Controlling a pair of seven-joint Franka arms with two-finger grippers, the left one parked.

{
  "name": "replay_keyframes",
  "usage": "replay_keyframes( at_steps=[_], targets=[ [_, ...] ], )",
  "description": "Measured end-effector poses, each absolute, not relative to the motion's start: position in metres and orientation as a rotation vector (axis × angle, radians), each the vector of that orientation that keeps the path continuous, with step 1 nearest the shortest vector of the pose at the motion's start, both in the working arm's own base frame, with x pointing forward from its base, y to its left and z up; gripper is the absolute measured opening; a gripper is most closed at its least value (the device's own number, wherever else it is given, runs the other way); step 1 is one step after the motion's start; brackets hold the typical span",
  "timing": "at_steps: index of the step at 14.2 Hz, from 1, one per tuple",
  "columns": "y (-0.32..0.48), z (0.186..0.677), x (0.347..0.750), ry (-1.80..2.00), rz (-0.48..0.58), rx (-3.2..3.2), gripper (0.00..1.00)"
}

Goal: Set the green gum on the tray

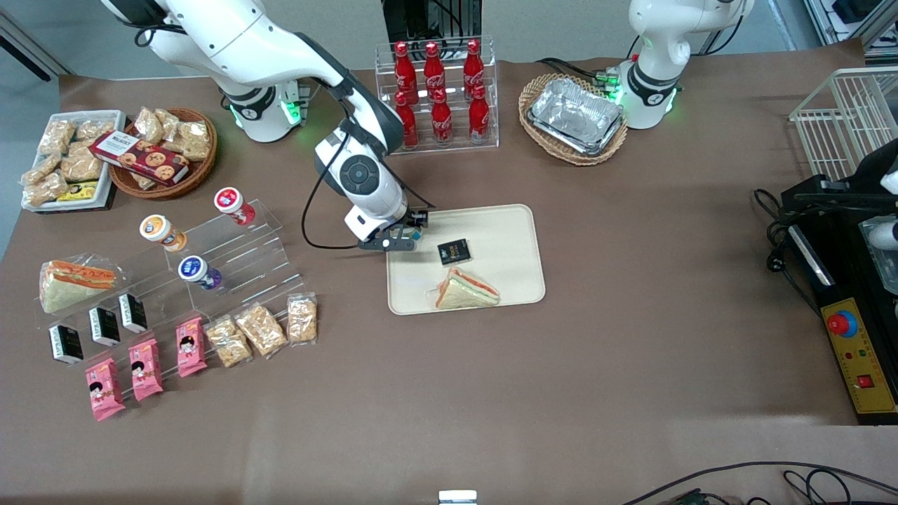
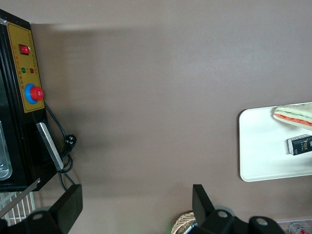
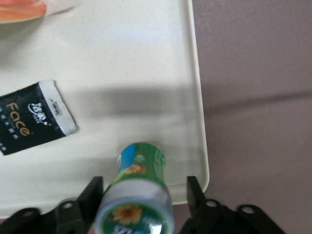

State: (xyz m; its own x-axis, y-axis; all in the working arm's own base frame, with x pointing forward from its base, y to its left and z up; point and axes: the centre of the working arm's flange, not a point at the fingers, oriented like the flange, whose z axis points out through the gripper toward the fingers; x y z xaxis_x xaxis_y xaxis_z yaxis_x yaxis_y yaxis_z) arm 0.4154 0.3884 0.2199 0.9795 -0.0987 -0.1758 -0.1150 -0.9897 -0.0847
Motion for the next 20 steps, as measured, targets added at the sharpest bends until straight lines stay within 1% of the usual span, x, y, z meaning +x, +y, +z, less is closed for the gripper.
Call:
replay_keyframes(
  at_steps=[1,2,3,6,8,10,12,13,14,15,18,20],
  targets=[
    [0.388,0.22,0.416,0.166,0.261,-3.031,0.84],
    [0.388,0.22,0.417,0.167,0.259,-3.03,0.94],
    [0.389,0.221,0.418,0.168,0.257,-3.029,0.98],
    [0.39,0.23,0.425,0.183,0.231,-3.018,0.99],
    [0.387,0.265,0.437,0.193,0.202,-3.021,0.99],
    [0.373,0.336,0.457,0.22,0.196,-3.049,0.99],
    [0.348,0.421,0.476,0.269,0.17,-3.061,0.99],
    [0.329,0.453,0.487,0.278,0.126,-3.064,0.99],
    [0.305,0.471,0.502,0.262,0.073,-3.075,0.99],
    [0.275,0.476,0.52,0.234,0.04,-3.086,0.99],
    [0.162,0.479,0.574,0.233,-0.011,-3.082,0.99],
    [0.104,0.498,0.591,0.289,-0.06,-3.072,0.99]
  ],
)
